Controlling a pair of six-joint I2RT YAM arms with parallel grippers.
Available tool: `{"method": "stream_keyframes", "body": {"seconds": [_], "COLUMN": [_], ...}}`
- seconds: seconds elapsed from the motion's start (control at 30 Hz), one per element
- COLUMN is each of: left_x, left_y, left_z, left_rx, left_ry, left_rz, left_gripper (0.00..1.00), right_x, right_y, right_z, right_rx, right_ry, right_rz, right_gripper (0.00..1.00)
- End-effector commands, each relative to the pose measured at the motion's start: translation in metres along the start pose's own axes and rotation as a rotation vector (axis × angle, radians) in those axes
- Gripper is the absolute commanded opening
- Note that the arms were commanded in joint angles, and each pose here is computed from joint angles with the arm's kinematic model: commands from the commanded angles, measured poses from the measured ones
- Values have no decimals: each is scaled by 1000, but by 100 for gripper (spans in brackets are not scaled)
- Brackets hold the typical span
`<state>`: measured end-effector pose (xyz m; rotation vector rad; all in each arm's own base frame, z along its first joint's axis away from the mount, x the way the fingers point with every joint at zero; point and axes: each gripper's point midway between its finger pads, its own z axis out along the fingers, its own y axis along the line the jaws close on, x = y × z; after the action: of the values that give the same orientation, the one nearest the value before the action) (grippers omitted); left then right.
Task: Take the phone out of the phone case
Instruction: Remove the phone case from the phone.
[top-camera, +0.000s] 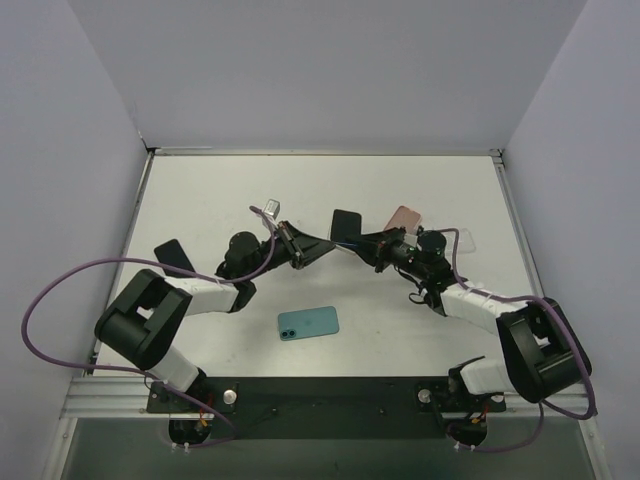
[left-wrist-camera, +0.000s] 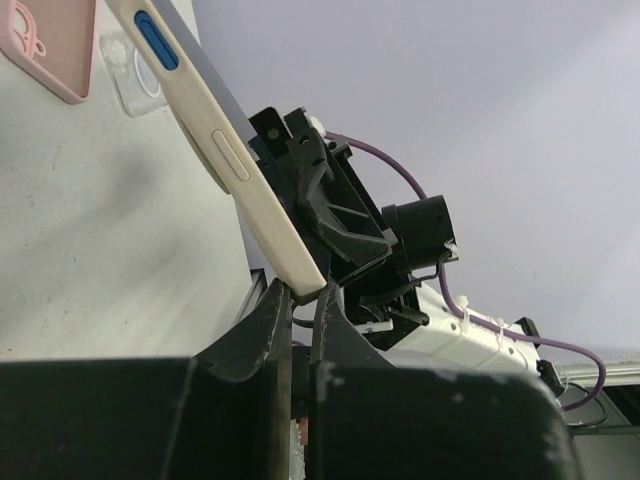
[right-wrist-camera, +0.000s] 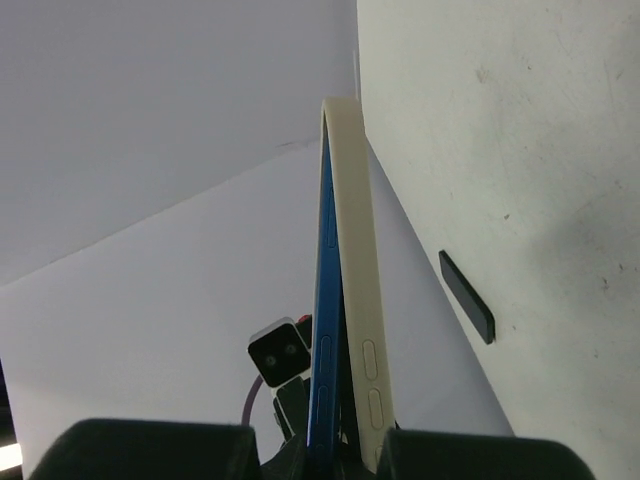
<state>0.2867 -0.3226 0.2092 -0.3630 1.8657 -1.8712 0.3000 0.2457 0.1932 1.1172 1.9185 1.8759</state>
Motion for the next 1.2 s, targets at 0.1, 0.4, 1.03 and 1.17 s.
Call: {"method": "stream_keyframes", "body": {"seconds": [0.1, 0.4, 1.03, 1.17], "left_x": [-10, -2, 2, -1], "left_y": [20, 29, -30, -25], "left_z": [-18, -20, 13, 16], "left_rx": [-36, -78, -63, -112], "left_ry": [-3, 24, -69, -94], "left_rz": [100, 123, 291, 301], "left_gripper": [0, 0, 71, 65], "right_x": [8, 2, 31, 33], "right_y": [114, 111, 84, 86], "right_z": [-30, -34, -1, 2], "right_rx": [-391, -344, -199, -199], "right_ry": [24, -53, -74, -75], "right_rz": [40, -36, -76, -77], "right_gripper": [0, 0, 0, 0]}}
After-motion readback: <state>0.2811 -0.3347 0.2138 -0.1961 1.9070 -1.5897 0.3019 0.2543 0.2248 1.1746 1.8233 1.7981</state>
